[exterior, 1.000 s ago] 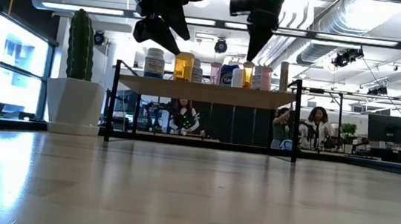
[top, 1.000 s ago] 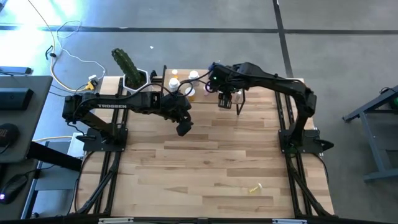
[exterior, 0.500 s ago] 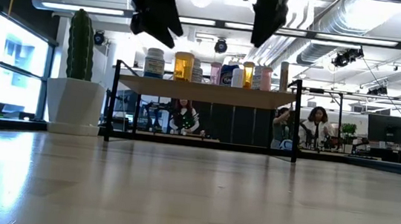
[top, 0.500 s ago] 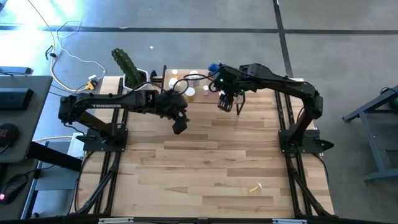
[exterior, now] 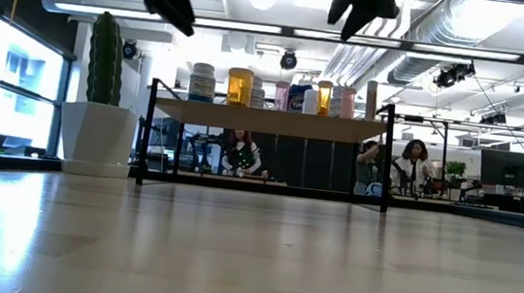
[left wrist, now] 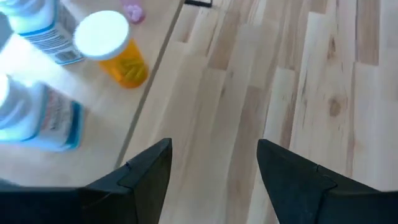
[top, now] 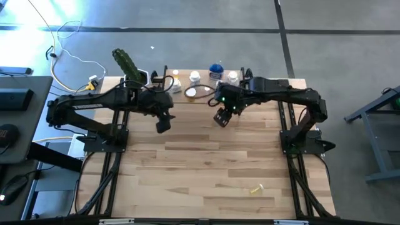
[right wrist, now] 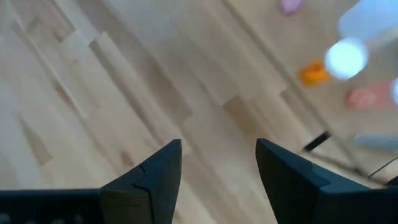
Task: Pick and place medicine bottles onto shelf by color
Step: Put the yellow pill bottle on the shelf
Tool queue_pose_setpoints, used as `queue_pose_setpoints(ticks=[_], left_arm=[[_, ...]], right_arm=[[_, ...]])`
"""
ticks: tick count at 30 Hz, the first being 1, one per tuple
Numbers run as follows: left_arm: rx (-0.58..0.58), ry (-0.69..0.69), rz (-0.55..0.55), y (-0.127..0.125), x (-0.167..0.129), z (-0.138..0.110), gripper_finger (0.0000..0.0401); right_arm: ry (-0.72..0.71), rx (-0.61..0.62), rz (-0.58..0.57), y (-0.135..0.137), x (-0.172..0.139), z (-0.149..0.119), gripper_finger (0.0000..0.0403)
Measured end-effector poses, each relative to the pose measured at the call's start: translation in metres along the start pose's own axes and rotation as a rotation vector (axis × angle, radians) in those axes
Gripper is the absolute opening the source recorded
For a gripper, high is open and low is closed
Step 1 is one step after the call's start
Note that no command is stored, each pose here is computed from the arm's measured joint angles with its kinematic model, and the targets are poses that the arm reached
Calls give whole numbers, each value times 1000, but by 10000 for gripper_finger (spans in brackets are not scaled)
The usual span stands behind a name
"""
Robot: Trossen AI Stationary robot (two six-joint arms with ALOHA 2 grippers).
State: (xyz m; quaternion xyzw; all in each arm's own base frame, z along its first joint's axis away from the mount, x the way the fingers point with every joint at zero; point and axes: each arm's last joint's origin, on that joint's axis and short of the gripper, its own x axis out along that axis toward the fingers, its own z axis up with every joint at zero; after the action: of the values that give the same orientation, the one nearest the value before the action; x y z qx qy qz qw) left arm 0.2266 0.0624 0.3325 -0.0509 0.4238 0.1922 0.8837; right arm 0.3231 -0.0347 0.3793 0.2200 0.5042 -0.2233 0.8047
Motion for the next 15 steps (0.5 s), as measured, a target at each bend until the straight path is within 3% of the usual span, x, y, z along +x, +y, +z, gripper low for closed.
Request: queue_pose_setpoints(ticks=[4,15], left_arm=[[37,7,5,2,-11,-6,225],[74,-18,14,4,-22,-9,225]], right_arm=[[25,68,-5,17,-2,-14,197],[80,257,-154,54,-6,-60,197]])
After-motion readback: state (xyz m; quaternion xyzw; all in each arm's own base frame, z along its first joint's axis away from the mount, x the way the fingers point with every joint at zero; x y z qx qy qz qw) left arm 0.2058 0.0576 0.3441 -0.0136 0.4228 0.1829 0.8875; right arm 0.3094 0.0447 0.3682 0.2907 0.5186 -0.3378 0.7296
